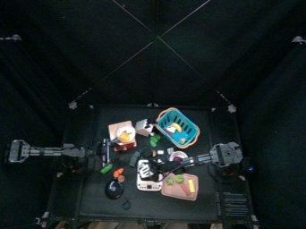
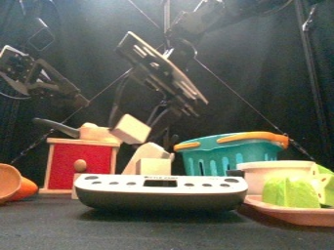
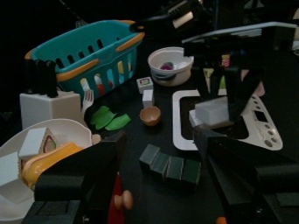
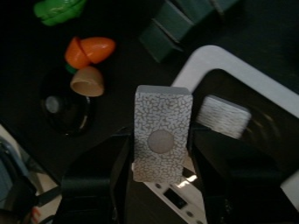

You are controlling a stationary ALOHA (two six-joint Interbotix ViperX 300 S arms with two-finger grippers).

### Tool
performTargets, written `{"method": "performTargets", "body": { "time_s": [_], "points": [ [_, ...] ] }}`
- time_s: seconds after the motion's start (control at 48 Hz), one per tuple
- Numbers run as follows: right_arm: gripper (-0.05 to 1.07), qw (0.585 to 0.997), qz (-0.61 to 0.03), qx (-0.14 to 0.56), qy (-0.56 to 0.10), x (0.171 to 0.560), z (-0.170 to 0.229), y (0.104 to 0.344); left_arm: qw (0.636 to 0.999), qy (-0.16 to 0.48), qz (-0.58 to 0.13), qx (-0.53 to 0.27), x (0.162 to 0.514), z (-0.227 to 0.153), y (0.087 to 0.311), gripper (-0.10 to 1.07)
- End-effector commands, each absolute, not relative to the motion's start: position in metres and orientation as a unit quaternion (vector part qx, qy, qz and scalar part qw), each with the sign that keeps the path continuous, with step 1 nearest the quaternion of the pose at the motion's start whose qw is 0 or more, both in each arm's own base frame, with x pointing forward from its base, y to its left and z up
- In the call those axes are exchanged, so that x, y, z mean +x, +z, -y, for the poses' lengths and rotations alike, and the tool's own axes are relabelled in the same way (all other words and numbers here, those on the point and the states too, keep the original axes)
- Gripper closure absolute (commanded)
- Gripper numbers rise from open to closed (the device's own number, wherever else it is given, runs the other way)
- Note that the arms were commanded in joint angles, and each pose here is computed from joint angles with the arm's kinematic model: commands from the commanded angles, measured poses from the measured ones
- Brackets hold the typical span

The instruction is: Place rice to left of stove

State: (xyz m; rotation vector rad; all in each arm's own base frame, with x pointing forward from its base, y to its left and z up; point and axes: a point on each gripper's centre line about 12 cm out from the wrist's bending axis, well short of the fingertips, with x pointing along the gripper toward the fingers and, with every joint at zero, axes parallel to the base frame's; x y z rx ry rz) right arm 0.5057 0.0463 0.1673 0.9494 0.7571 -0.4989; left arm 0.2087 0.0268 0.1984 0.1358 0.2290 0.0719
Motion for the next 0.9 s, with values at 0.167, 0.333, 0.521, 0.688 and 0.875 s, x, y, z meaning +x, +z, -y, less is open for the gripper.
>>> {"method": "performTargets", "body": {
  "time_s": [0.167, 0.333, 0.521, 0.688, 0.875],
  "points": [
    [0.34, 0.809, -0.322, 0.449, -0.198, 0.539, -0.063, 0.186, 0.991, 0.038, -0.108, 0.068, 0.211, -0.028, 0.202, 0.02],
    [0.33, 0.806, -0.332, 0.445, -0.206, 0.541, -0.064, 0.178, 0.991, 0.038, -0.107, 0.069, 0.211, -0.028, 0.203, 0.02],
    [0.27, 0.808, -0.335, 0.438, -0.210, 0.544, -0.063, 0.169, 0.991, 0.037, -0.107, 0.068, 0.211, -0.028, 0.203, 0.02],
    [0.16, 0.811, -0.334, 0.433, -0.210, 0.547, -0.062, 0.167, 0.991, 0.037, -0.107, 0.068, 0.211, -0.028, 0.203, 0.02],
    [0.06, 0.810, -0.333, 0.433, -0.211, 0.548, -0.061, 0.168, 0.991, 0.037, -0.108, 0.070, 0.211, -0.028, 0.202, 0.02]
  ]
}}
